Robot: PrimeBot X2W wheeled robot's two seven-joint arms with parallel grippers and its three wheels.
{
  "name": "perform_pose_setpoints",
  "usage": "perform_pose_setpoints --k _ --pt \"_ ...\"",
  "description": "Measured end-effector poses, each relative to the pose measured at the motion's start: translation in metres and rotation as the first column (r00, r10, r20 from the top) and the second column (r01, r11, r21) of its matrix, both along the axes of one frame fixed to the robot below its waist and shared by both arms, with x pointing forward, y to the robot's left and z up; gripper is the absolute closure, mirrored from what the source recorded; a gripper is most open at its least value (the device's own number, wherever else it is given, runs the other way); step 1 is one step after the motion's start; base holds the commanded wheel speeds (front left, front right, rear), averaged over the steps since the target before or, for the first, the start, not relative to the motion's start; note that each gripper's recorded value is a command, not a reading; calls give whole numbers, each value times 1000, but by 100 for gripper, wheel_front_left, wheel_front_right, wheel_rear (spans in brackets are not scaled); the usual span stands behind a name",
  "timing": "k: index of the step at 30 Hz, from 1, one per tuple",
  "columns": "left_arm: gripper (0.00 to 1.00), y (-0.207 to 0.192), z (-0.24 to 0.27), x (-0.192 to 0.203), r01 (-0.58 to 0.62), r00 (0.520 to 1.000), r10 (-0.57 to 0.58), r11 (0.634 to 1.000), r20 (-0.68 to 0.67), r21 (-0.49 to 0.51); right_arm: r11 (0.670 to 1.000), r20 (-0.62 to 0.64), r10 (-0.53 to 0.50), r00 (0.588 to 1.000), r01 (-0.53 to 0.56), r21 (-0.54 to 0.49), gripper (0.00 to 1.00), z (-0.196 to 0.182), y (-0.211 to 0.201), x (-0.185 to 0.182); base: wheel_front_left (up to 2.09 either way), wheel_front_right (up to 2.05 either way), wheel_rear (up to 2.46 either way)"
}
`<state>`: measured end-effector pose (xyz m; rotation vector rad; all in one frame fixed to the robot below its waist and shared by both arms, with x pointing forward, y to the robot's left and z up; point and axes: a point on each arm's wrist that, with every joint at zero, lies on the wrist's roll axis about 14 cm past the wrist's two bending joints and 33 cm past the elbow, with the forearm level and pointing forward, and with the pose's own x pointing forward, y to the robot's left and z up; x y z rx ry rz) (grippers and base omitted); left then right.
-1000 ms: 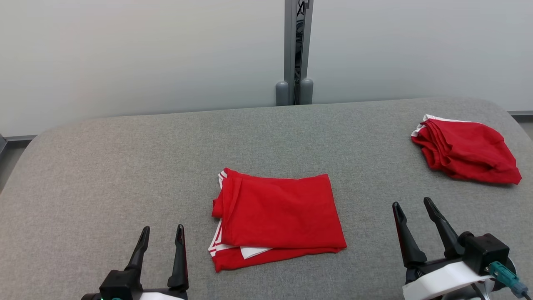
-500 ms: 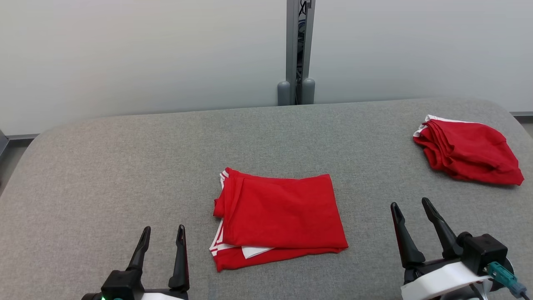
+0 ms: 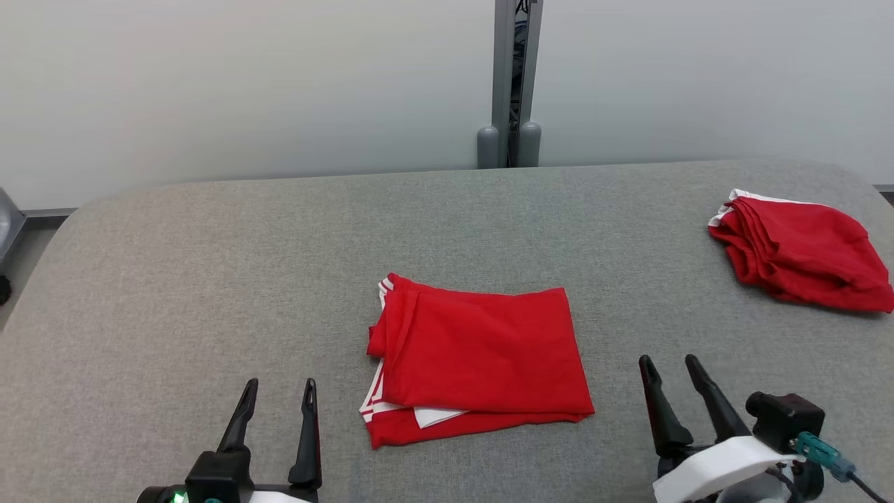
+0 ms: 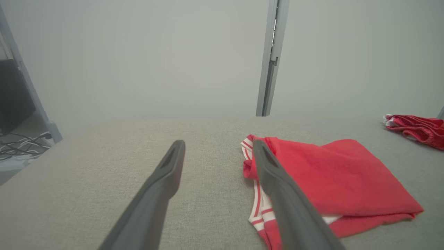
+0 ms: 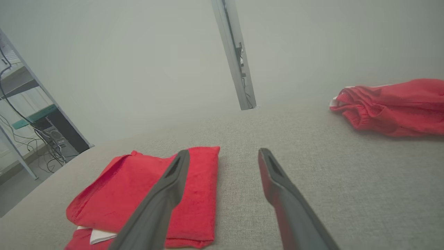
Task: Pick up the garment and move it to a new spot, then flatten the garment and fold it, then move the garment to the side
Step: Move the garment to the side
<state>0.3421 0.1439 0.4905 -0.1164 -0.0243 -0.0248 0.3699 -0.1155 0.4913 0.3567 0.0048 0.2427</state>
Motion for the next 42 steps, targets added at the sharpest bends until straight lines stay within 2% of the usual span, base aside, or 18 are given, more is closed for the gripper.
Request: perform_pose_setpoints --k 7,10,20,28,29,30,31,32,42 --pt "0 10 -4 -5 -26 1000 27 998 -7 63 990 -144 66 987 -48 129 0 -29 27 17 0 0 0" --pt "0 15 -6 -7 -43 999 44 997 -13 67 987 -175 120 977 -99 128 0 -35 42 24 0 0 0" --pt "0 31 -10 -5 -91 995 94 993 -29 75 985 -279 174 944 -162 65 0 -62 54 53 0 0 0" --pt "0 45 -17 -11 -139 988 143 988 -56 72 975 -411 216 886 -216 47 0 -104 73 46 0 0 0" --pt "0 46 -17 -11 -145 987 149 987 -58 73 971 -416 231 879 -235 42 4 -107 77 45 0 0 0" --pt "0 48 -18 -12 -151 986 155 986 -60 73 967 -415 245 876 -253 37 52 -106 81 45 0 0 0" --pt "0 48 -18 -13 -154 986 158 985 -60 73 965 -415 253 874 -260 39 85 -106 84 45 0 0 0" --pt "0 49 -18 -13 -157 985 162 985 -62 73 963 -416 259 872 -267 39 100 -106 86 45 0 0 0" --pt "0 42 -17 -8 -137 988 140 989 -57 58 960 -365 264 893 -280 8 100 -93 80 52 0 0 0"
